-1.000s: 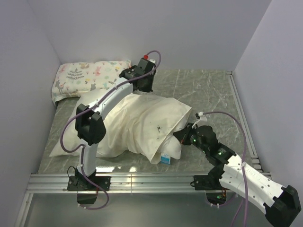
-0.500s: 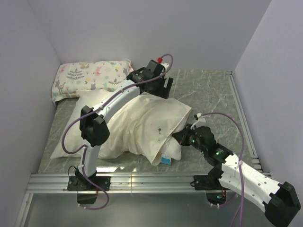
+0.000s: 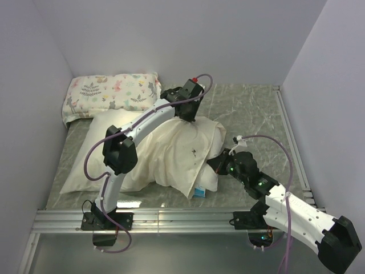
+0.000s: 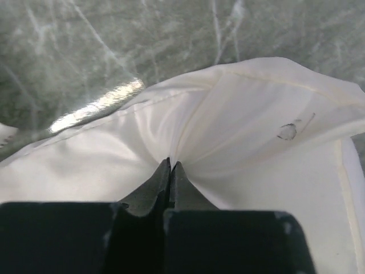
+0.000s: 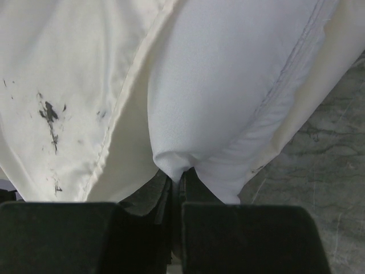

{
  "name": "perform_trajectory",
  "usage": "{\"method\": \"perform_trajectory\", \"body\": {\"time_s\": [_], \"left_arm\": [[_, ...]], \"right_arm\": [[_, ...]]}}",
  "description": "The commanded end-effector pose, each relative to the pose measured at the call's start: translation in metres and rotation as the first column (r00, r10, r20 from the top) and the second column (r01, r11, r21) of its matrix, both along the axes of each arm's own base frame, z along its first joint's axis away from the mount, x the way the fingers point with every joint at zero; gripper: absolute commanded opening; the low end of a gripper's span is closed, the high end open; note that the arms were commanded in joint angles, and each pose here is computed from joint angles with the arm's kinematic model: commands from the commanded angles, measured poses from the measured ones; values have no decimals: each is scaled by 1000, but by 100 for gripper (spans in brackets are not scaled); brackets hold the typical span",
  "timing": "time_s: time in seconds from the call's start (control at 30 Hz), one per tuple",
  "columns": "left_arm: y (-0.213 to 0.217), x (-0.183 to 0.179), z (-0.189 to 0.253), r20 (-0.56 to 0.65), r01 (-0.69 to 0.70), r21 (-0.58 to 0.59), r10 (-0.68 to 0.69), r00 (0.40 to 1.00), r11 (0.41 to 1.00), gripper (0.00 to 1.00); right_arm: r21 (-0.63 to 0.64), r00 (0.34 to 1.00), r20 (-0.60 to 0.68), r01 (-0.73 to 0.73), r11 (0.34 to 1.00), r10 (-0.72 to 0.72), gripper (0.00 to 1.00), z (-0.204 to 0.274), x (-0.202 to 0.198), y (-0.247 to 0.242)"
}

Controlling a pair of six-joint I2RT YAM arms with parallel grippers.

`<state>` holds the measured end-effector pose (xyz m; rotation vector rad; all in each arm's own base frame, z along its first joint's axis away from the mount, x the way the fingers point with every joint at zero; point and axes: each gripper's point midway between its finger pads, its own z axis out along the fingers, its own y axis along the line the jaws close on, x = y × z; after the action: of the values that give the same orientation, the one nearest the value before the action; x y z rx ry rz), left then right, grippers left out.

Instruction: Remove the pillowcase from the pillow

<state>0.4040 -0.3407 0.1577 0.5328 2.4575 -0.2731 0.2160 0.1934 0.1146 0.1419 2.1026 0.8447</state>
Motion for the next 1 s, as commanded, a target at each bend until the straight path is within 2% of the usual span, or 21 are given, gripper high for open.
{"method": "perform_trajectory", "body": {"time_s": [0.0,0.1,0.27,0.43,0.53,0.67,0.77,0.8,0.83,0.9,0.97], "left_arm": [[37,32,37,133,-177,26,172,976,984,0],[66,53,56,194,-293,3,287,938,956,0],[130,83,74,271,-489,-20,475,837,872,0],[197,92,69,292,-632,-5,605,741,775,0],[227,93,64,292,-676,12,644,707,737,0],[240,92,41,289,-697,104,649,704,710,0],[224,93,32,241,-651,74,620,747,755,0],[211,91,28,209,-612,54,590,780,789,0],[196,93,32,236,-591,32,569,788,806,0],[180,92,31,245,-562,45,537,808,826,0],[173,93,19,232,-543,101,511,827,833,0]], "right_arm": [[-56,999,-29,30,998,-32,0,-15,-2,-12],[-52,999,-13,34,998,-35,0,-6,-3,-14],[-58,997,39,69,996,-66,0,20,-1,-25],[-100,987,79,147,984,-139,0,39,8,-52],[-91,981,97,179,980,-170,0,52,17,-69],[-85,965,153,226,970,-211,0,84,25,-84],[-29,963,211,177,984,-167,0,122,23,-74],[2,955,254,160,987,-155,0,144,24,-70],[25,956,261,135,991,-137,0,154,24,-65],[69,948,309,50,996,-69,0,187,20,-49],[78,937,341,50,996,-74,0,207,20,-48]]}}
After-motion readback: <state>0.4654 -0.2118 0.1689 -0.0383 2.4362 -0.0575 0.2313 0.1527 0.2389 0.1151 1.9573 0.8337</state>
